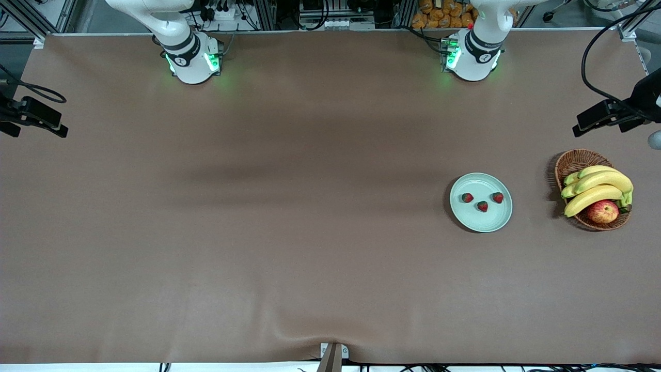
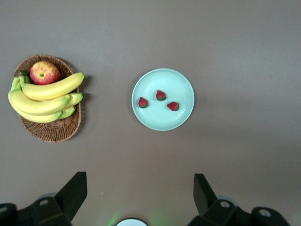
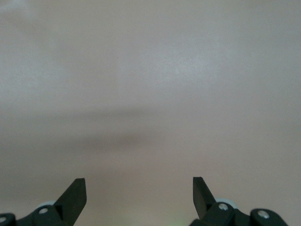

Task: Collect all strawberries into plate

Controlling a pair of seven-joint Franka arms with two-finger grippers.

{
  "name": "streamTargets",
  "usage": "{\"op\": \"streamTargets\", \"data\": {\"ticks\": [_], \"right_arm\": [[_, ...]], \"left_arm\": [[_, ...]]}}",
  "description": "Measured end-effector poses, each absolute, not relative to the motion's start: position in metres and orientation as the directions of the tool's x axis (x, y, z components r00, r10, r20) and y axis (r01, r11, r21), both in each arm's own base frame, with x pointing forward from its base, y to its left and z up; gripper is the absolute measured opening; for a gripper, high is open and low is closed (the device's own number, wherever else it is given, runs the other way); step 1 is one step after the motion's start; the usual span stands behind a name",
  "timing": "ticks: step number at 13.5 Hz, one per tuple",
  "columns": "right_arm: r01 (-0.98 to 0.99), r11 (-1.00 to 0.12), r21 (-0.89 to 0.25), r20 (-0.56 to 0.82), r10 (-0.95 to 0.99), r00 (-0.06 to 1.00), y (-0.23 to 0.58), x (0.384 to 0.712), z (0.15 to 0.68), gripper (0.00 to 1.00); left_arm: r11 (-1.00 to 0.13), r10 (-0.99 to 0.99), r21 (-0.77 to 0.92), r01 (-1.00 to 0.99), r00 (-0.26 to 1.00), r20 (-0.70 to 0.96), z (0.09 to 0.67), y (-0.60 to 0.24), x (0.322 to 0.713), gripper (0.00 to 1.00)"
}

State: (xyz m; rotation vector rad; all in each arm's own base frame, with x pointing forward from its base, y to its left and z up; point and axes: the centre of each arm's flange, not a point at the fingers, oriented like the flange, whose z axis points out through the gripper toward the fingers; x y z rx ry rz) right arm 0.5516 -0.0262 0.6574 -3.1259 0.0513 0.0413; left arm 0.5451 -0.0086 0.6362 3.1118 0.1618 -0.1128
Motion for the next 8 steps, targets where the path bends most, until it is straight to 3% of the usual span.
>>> {"op": "streamTargets", "data": {"ticks": [8], "right_arm": [[-0.036, -0.999, -0.015, -0.026, -0.035, 0.999, -0.028, 0.552, 0.658, 1.00]], "left_arm": [[-0.997, 0.071, 0.014, 0.071, 0.997, -0.042, 0.634, -0.028, 0.510, 1.00]]}}
